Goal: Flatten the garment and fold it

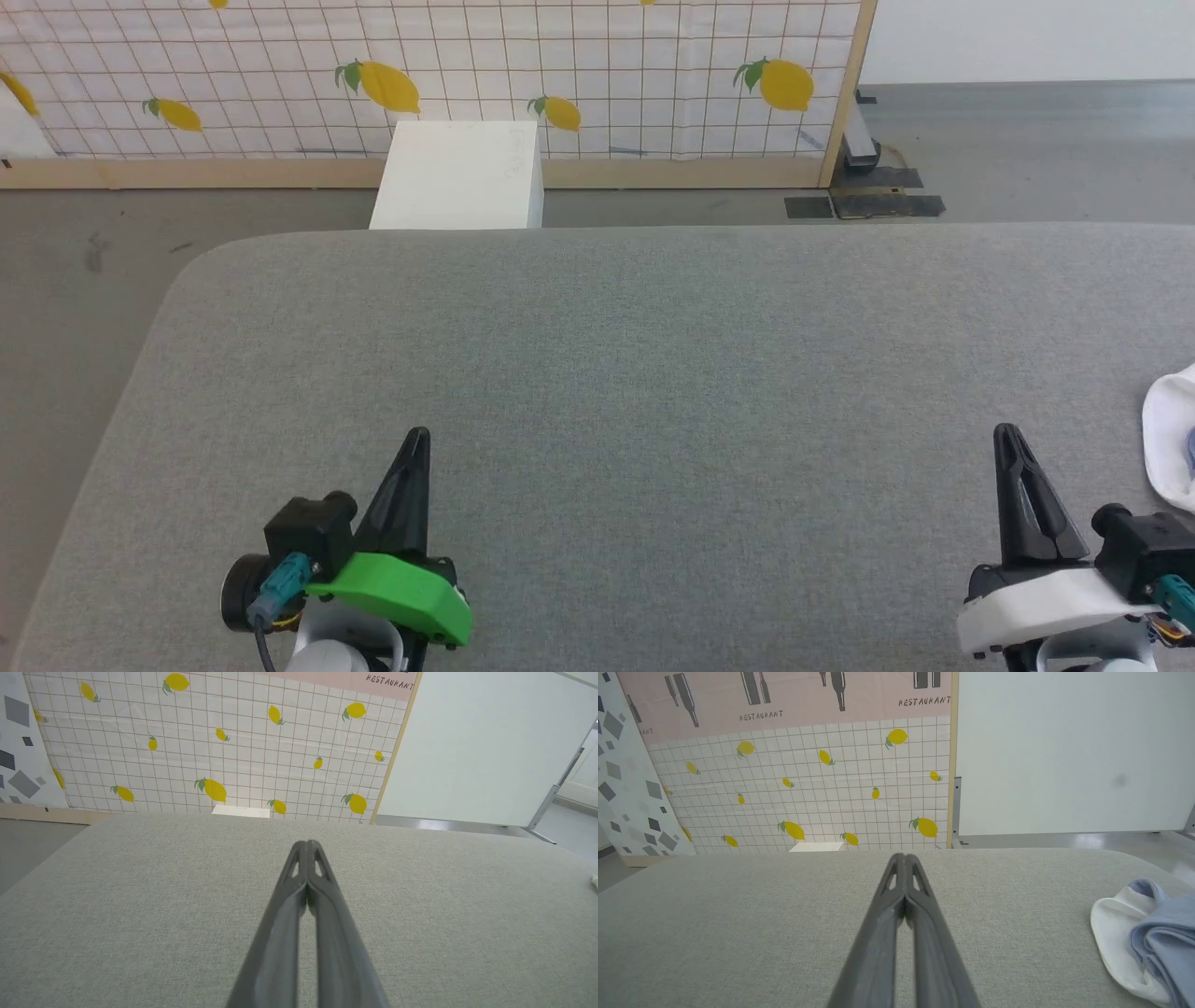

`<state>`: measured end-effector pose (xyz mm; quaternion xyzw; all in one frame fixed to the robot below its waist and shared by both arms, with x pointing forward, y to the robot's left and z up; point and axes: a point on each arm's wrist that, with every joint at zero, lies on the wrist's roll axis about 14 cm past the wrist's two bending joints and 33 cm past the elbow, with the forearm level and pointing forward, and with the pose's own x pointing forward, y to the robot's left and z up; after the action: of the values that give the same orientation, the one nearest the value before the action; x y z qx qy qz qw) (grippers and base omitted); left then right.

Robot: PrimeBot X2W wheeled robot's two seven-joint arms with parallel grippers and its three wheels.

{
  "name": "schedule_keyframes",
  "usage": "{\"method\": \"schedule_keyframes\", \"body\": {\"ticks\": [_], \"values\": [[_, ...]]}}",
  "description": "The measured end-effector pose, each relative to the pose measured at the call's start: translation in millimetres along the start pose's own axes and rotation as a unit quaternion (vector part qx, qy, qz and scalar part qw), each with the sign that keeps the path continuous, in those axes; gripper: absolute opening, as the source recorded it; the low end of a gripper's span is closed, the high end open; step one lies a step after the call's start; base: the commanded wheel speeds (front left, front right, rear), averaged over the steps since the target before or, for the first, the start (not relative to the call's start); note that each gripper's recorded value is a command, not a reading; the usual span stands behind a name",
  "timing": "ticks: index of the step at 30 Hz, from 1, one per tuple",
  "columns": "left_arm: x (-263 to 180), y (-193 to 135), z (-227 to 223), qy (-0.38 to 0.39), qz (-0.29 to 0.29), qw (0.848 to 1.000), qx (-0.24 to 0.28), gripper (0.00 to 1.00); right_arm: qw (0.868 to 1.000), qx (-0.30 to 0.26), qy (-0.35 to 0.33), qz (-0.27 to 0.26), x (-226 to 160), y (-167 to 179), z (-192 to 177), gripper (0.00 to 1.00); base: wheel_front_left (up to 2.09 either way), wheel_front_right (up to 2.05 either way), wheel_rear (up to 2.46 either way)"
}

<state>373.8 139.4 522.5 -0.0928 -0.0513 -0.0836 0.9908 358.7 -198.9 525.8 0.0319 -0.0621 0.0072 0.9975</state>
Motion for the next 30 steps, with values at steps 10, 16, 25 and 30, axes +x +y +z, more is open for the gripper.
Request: {"method": "schedule_keyframes", "body": {"ticks": [10,16,25,30], "values": [[1.4,3.4,2.9,0.003,0.007,1.0,0.012,0.0,1.0,-0.004,0.011,0.006,0.4,3.5,-2.6,0.0,0.0,0.0,0.0],[1.9,5.5,3.9,0.005,0.012,1.0,0.016,0.0,1.0,-0.007,0.015,0.009,0.8,5.5,-3.2,0.0,0.0,0.0,0.0],[2.8,6.9,6.2,0.007,0.014,0.999,0.03,0.0,1.0,-0.01,0.022,0.014,1.3,8.4,-4.3,0.0,0.0,0.0,0.0],[3.0,7.8,6.5,0.009,0.017,0.999,0.034,0.0,0.999,-0.013,0.025,0.017,1.6,10.3,-4.7,0.0,0.0,0.0,0.0]]}}
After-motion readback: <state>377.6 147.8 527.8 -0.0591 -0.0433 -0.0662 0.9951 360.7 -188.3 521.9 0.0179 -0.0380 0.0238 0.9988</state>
